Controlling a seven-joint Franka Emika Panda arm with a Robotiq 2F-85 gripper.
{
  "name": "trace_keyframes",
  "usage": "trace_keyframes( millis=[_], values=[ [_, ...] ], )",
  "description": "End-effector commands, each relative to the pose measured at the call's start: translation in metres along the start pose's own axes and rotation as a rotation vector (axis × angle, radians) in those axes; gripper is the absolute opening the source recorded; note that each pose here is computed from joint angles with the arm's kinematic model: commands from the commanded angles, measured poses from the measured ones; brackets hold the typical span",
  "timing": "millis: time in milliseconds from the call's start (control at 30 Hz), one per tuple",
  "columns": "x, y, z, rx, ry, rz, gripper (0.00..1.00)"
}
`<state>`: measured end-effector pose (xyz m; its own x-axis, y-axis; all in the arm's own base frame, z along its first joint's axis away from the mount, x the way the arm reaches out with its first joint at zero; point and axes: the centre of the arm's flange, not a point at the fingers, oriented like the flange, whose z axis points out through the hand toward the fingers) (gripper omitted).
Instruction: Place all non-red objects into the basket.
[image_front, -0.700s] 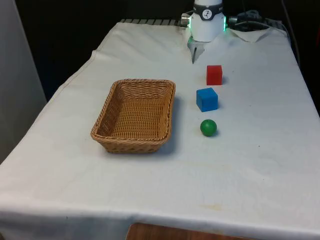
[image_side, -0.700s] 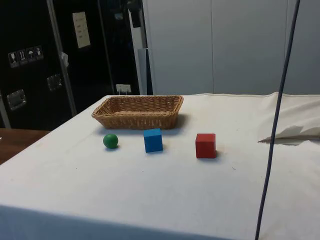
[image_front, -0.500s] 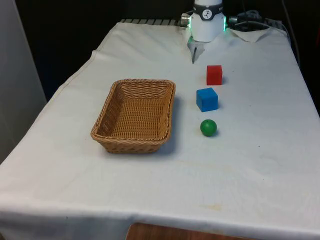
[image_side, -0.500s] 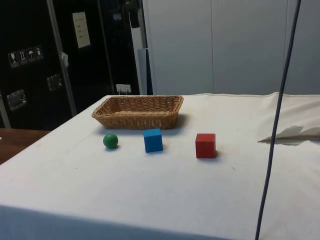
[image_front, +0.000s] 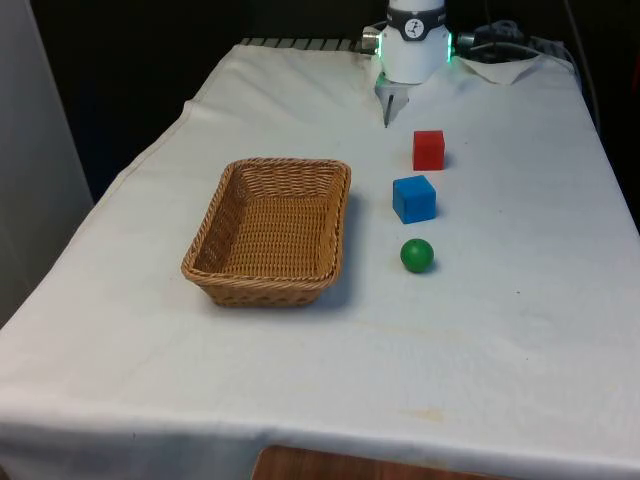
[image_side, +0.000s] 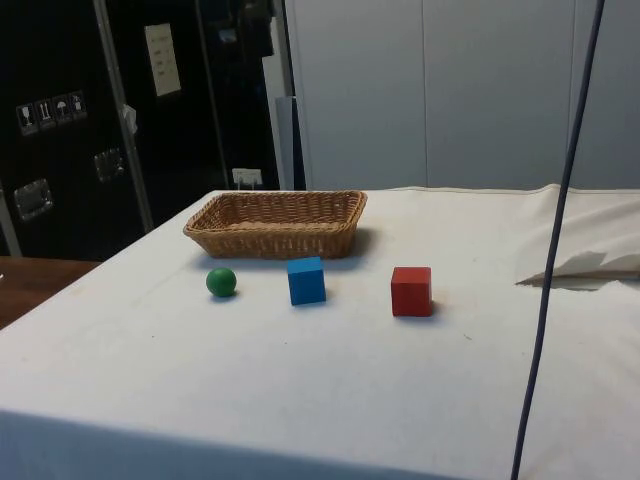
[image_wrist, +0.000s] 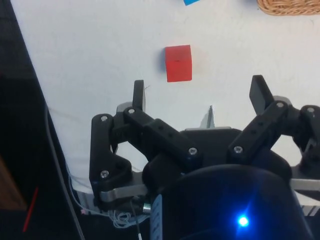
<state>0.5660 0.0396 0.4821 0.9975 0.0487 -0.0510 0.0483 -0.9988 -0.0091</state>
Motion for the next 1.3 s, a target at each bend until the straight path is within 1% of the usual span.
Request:
trace_keyframes(
  millis=[0,200,233,267,467,500,533,633,800,833,867,1067,1100,1133,1267],
  values=[
    [0.001,-0.003,0.0,-0.009,0.007,0.002,1.0],
    [0.001,-0.011,-0.002,-0.011,0.025,-0.016,1.0],
    [0.001,-0.009,-0.001,-0.003,0.012,-0.014,1.0],
    [0.001,-0.013,-0.001,-0.01,0.03,-0.019,1.0],
    [0.003,-0.018,0.004,-0.005,0.045,-0.036,1.0],
    [0.002,-0.017,0.003,-0.003,0.033,-0.034,1.0],
    [0.003,-0.019,0.006,-0.004,0.045,-0.038,1.0],
    [0.002,-0.02,0.014,0.001,0.055,-0.044,1.0],
    [0.002,-0.02,0.029,0.01,0.064,-0.052,1.0],
    [0.001,-0.019,0.026,0.001,0.054,-0.049,1.0],
    [0.002,-0.02,0.029,0.01,0.064,-0.052,1.0],
    [-0.001,-0.02,0.044,0.014,0.076,-0.064,1.0],
    [0.0,-0.019,0.045,0.005,0.067,-0.062,1.0],
    [-0.001,-0.02,0.045,0.013,0.078,-0.064,1.0],
    [-0.004,-0.02,0.052,0.011,0.083,-0.072,1.0]
  ],
)
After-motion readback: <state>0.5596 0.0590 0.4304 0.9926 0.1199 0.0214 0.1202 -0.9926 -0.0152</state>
